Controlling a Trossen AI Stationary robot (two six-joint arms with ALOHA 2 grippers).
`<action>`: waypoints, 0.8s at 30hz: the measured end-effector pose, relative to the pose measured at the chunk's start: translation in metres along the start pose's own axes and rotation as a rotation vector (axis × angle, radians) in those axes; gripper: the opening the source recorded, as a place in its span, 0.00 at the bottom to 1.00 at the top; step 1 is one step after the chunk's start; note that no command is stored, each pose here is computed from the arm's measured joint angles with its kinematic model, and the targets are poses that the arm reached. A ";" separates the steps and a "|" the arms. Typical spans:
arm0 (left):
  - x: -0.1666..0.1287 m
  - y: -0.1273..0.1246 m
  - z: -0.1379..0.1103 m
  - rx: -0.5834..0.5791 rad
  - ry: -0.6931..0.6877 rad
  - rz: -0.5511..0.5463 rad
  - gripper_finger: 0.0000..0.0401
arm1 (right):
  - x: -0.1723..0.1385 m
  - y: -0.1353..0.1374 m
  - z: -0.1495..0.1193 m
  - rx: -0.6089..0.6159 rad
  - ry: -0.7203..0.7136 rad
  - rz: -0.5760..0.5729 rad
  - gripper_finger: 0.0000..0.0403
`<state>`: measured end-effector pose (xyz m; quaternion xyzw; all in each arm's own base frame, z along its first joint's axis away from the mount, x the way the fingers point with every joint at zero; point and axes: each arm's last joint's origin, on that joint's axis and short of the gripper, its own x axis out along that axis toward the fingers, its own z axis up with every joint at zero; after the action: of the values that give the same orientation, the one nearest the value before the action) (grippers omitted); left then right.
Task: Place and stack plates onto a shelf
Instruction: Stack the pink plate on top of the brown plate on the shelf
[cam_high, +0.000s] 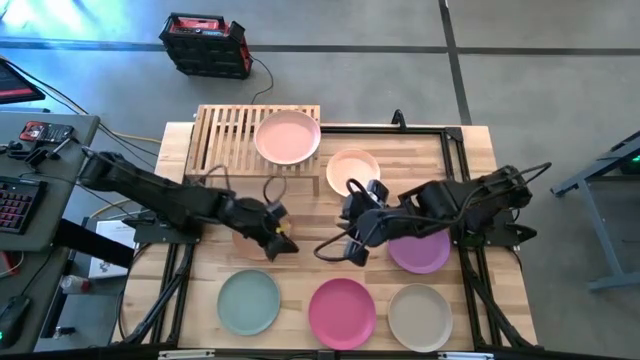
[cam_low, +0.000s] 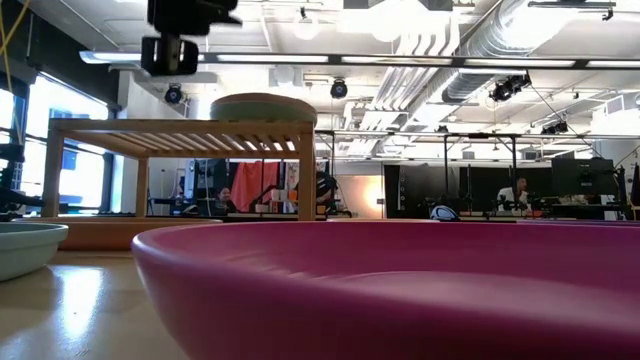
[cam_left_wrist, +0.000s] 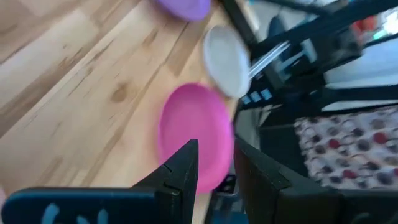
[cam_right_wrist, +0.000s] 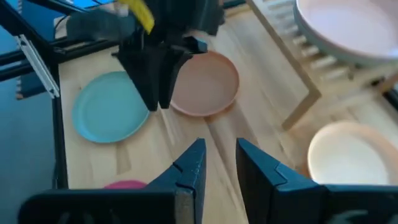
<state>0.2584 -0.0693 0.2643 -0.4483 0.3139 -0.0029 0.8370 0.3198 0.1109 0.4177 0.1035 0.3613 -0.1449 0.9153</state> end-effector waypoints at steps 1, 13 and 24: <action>0.006 0.002 -0.002 0.003 0.011 0.012 0.22 | 0.000 -0.001 -0.001 0.017 0.010 -0.006 0.17; 0.059 0.019 -0.009 0.034 0.046 0.064 0.22 | 0.000 -0.005 -0.007 0.130 0.063 -0.061 0.17; 0.089 0.028 -0.015 0.038 0.043 0.048 0.22 | 0.000 -0.007 -0.006 0.132 0.051 -0.079 0.17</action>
<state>0.3141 -0.0888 0.1905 -0.4246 0.3424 0.0015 0.8381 0.3138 0.1063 0.4123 0.1530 0.3779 -0.2015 0.8906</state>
